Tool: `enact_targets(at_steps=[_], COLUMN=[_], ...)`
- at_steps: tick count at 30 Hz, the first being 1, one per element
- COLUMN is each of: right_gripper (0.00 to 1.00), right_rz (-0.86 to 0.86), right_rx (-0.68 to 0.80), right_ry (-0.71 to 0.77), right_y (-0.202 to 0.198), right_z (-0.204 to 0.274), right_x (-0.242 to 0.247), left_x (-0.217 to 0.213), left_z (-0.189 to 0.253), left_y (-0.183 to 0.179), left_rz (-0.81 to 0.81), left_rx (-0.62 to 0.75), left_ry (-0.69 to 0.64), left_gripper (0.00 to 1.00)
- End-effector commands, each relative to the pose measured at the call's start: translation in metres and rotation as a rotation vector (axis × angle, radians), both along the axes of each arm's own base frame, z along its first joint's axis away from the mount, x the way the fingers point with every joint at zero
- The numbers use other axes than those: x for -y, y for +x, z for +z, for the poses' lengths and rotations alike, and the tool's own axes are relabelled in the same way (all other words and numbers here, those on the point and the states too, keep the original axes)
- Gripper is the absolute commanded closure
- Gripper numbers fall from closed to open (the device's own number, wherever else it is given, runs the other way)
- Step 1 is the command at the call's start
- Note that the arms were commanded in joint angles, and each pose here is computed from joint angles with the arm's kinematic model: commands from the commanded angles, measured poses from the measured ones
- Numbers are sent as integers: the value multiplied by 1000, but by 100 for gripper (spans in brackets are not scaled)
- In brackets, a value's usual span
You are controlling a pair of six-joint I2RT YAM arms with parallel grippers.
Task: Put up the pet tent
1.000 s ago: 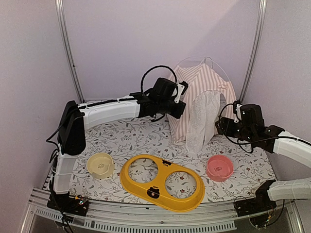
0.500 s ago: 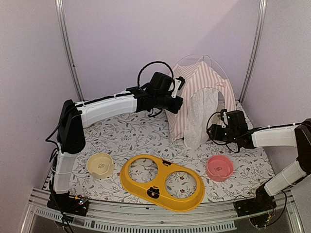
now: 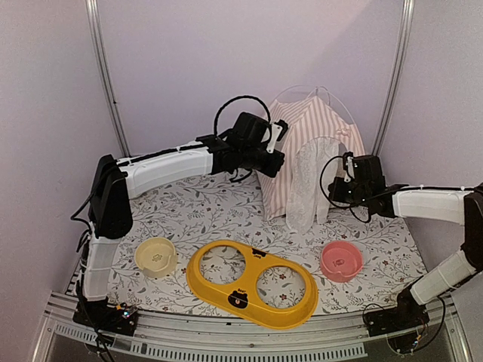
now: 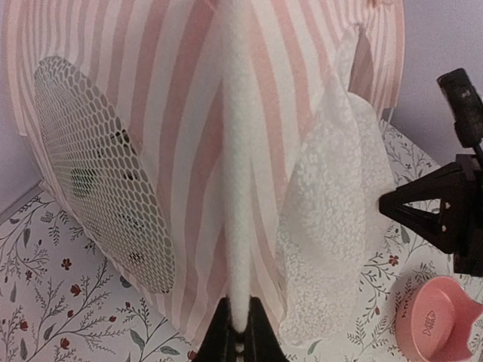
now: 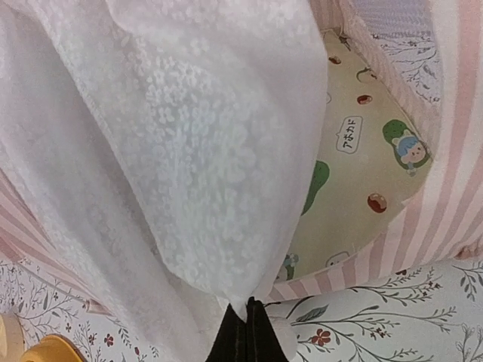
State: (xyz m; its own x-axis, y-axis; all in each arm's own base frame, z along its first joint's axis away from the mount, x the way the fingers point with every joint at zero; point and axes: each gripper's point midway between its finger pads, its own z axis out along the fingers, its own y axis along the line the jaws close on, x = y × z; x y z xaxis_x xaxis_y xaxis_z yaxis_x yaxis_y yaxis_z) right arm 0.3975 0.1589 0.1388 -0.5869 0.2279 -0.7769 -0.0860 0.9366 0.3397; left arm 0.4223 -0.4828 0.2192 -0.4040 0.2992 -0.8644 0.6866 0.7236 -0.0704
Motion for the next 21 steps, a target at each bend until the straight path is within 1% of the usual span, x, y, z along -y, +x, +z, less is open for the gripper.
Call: enact_targets(at_steps=[1,5,10,11,15,16,17,18,21], right_gripper=[100,100,100,96,63,56,46,39,27], right_rz=[-76,-119,-153,-141,-62,-52,-47,-42,-43], right_rx=[2,-23,-101,-111,-151,-151,-146,-130,-87], right_ry=[-31,-78,-151,-146,-100,-89,-79,-67,-54], right_y=[-22,-48,-68,-71,-82,-84,-85,-85,-85], right_z=[44,74,78,74,53,54,56,62,80], right_x=[25,46,64,62,49,47,46,45,46], left_x=[2,5,12,14,24,26,28,30,36], left_z=[43,46,50,51,54,54,54,54,57], left_y=[4,6,4,3,-5,-7,-9,-11,-18], left_rz=[-10,-10,-32,-41,-81,-90,-97,-105,-134], left_rx=[68,71,74,76,96,102,111,119,138], left_ry=[-76,-93,-119,-124,-129,-126,-122,-119,-121], left_gripper=[100,100,100,100,100,100,100,100,100])
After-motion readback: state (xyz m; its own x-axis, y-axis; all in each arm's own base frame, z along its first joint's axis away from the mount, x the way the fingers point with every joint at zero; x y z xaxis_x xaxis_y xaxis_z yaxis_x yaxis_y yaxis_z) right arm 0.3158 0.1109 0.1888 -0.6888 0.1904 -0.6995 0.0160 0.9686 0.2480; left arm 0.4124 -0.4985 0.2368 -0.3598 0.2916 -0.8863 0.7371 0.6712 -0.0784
